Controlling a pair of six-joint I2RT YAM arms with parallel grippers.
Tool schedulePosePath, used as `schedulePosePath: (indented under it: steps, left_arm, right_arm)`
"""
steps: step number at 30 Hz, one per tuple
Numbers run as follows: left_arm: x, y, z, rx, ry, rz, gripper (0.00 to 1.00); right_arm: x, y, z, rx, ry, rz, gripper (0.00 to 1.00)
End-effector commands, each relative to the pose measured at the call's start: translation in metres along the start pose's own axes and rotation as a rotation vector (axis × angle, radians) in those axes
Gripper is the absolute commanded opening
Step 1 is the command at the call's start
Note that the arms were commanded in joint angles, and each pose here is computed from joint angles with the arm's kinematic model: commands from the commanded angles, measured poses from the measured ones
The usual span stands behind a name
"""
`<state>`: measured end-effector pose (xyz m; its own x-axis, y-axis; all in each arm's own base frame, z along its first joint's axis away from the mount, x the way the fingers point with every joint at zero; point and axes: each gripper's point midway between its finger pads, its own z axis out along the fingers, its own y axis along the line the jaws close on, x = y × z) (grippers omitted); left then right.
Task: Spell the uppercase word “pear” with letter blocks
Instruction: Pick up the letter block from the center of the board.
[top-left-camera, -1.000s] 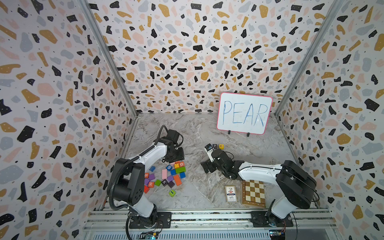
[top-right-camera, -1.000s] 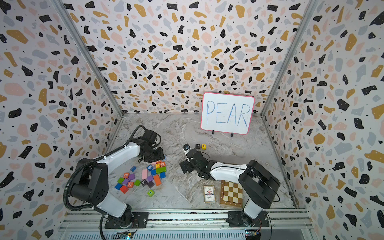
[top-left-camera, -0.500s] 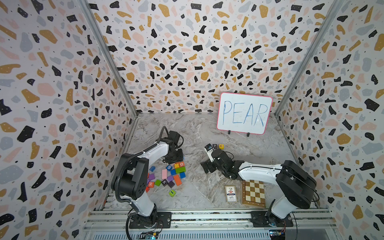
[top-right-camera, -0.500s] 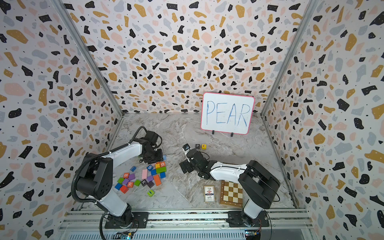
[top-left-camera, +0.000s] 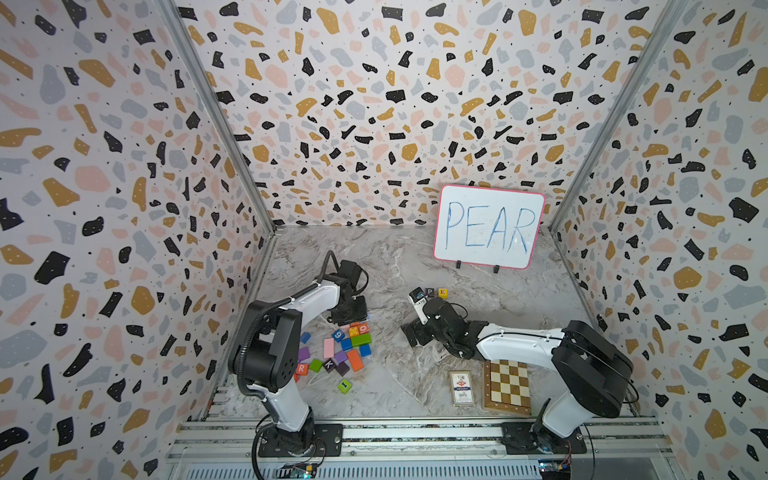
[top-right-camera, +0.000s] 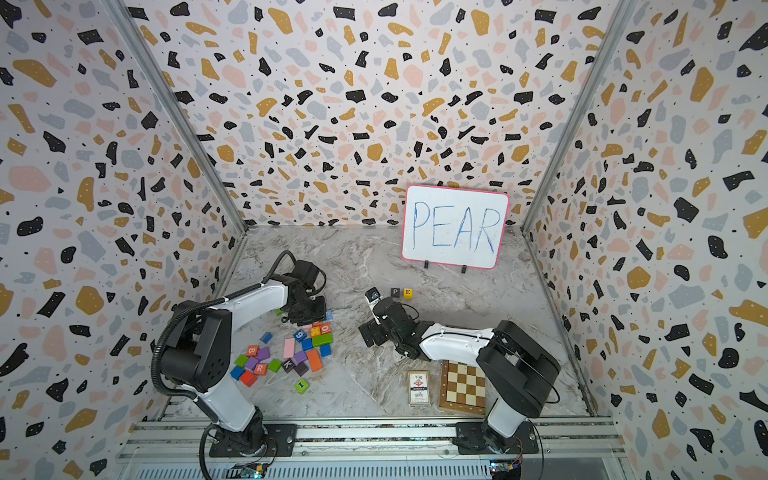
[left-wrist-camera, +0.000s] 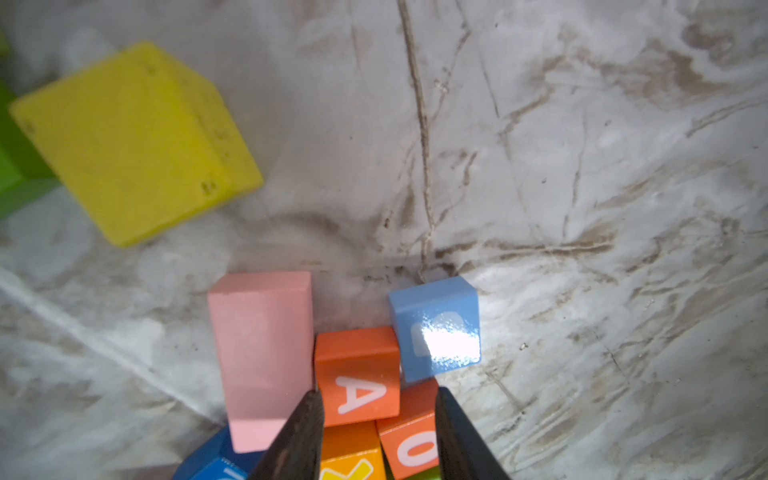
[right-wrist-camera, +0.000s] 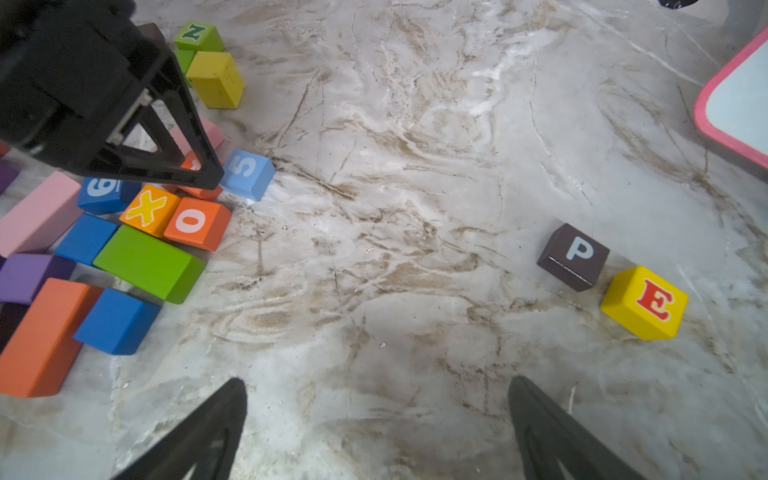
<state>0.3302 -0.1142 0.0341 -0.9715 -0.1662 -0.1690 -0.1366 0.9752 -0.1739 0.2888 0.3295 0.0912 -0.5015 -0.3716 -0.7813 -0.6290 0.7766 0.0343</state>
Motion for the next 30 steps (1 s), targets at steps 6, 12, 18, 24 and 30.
schedulePosePath:
  steps: [6,12,18,24,30]
  left_arm:
    - [-0.003,0.010,0.006,-0.055,0.005,-0.005,0.41]
    - [-0.002,0.014,0.009,-0.083,0.006,0.001,0.39]
    - [-0.003,0.015,0.018,-0.092,0.021,0.002,0.39]
    - [-0.002,0.019,0.023,-0.119,0.032,0.008,0.35]
    - [0.000,0.025,0.015,-0.145,0.021,0.015,0.34]
  right_arm:
    - [-0.008,-0.001,-0.006,-0.001,-0.023,0.013,0.99]
    - [-0.007,0.000,-0.005,-0.007,-0.023,0.018,0.99]
    - [-0.005,0.000,-0.004,-0.006,-0.016,0.019,0.99]
    - [-0.005,0.000,-0.003,-0.006,-0.014,0.020,0.99]
    - [-0.005,0.001,-0.002,-0.009,-0.014,0.023,0.99]
